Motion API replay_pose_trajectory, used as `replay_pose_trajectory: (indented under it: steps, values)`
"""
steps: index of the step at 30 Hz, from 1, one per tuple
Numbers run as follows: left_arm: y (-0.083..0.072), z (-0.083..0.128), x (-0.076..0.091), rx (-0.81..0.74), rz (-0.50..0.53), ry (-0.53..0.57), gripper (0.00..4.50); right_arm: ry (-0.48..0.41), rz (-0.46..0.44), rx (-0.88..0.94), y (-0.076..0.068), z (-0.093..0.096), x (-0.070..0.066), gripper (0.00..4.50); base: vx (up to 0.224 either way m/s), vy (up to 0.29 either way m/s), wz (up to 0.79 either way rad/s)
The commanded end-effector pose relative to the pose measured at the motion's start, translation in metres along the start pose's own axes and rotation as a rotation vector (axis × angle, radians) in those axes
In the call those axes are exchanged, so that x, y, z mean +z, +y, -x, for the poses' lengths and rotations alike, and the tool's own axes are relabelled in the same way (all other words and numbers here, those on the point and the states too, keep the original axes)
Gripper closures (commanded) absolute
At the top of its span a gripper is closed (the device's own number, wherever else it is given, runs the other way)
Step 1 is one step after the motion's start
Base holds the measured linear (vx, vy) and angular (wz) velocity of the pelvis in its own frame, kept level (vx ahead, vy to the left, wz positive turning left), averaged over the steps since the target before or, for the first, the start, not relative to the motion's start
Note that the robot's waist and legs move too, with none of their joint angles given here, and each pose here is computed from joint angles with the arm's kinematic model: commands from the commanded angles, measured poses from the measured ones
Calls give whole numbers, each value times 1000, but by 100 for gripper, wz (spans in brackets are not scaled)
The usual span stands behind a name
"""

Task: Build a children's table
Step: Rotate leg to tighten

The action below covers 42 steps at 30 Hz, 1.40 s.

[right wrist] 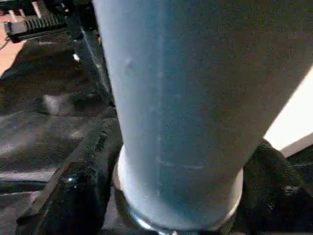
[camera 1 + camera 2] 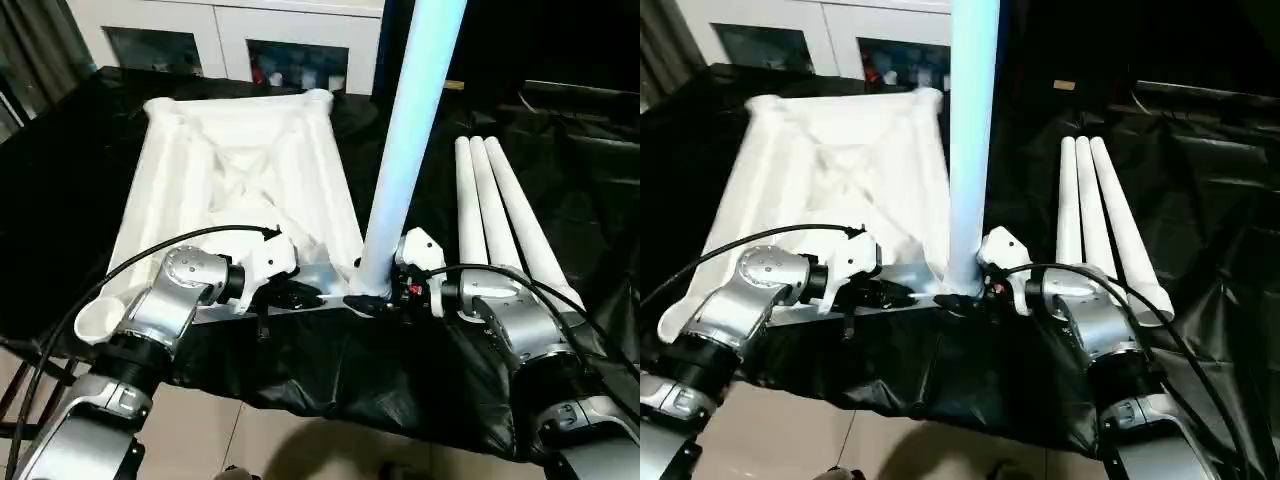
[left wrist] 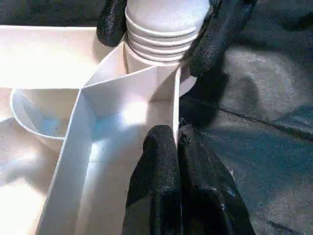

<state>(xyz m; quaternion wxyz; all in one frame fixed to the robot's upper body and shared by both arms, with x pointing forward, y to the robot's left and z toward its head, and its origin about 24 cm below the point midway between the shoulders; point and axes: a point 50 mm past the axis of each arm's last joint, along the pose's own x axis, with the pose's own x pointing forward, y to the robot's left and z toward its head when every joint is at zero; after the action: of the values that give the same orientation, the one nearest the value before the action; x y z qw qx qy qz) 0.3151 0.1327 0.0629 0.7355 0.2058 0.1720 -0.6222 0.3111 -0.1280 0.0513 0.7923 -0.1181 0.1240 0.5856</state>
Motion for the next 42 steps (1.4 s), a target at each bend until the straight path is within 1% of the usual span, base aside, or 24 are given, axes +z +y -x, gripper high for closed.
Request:
replay_pose_trajectory:
  steps: [1,2,3,5,7,8,10,11,14,15,16,17,18,20,22,23,24,25,26,30,35,37,39,42]
  values:
    - [2,-6,1,13,0,17,450,29,-22,202,24,-23,-6,151,0,0,0]
    - [2,-6,1,12,1,16,450,29,-22,205,25,-23,-6,168,0,0,0]
    - [1,-7,1,11,1,14,450,30,-22,206,26,-23,-7,172,0,0,0]
    - [1,-8,1,9,2,11,450,30,-23,208,27,-24,-8,174,0,0,0]
    - [0,-12,2,40,19,-10,450,33,-40,179,31,-27,-13,176,0,0,0]
    - [1,-18,3,84,37,-33,450,39,-83,76,30,-35,-18,177,0,0,0]
    - [2,-21,4,122,51,-41,450,43,-106,-15,27,-40,-21,178,0,0,0]
    - [2,-25,5,146,61,-49,450,42,-119,-109,23,-45,-22,178,0,0,0]
    - [-5,-40,10,175,86,-84,450,35,-218,-315,17,-59,-25,180,-35,-2,-4]
    - [-6,-42,11,178,91,-90,450,33,-229,-337,17,-61,-25,180,-52,-5,-7]
    - [-11,-52,17,198,114,-117,450,22,-270,-406,20,-72,-23,180,0,0,0]
    - [-13,-59,22,213,128,-137,450,15,-286,-437,24,-81,-20,180,0,0,0]
    - [-13,-59,22,213,128,-137,450,15,-286,-437,24,-81,-20,180,0,0,0]
    - [-15,-68,31,232,149,-168,450,-24,-293,-437,35,-100,-9,180,0,0,0]
    - [-16,-69,32,236,151,-171,450,-28,-290,-447,36,-103,-7,180,0,0,0]
    - [-16,-69,32,235,147,-169,450,-36,-285,-443,36,-105,-6,145,0,0,0]
    - [-16,-69,32,236,146,-168,450,-37,-284,-450,36,-105,-5,124,0,0,0]
    - [-14,-66,31,244,139,-157,450,-44,-294,-455,34,-104,-5,124,0,0,0]
    - [-13,-64,30,248,135,-149,450,-45,-293,-458,32,-102,-5,108,0,0,0]
    - [-11,-54,23,240,113,-116,450,-35,-239,-468,23,-89,-8,71,0,0,0]
    - [-10,-41,13,189,81,-82,450,-33,-160,-355,17,-68,-11,71,0,0,0]
    - [-7,-33,8,160,63,-62,450,-25,-110,-251,14,-53,-12,71,0,0,0]
    - [-7,-30,7,150,58,-55,450,-24,-101,-216,14,-48,-12,71,25,-6,3]
    - [-6,-24,3,119,47,-36,450,-13,-82,-88,15,-37,-11,71,51,-11,4]
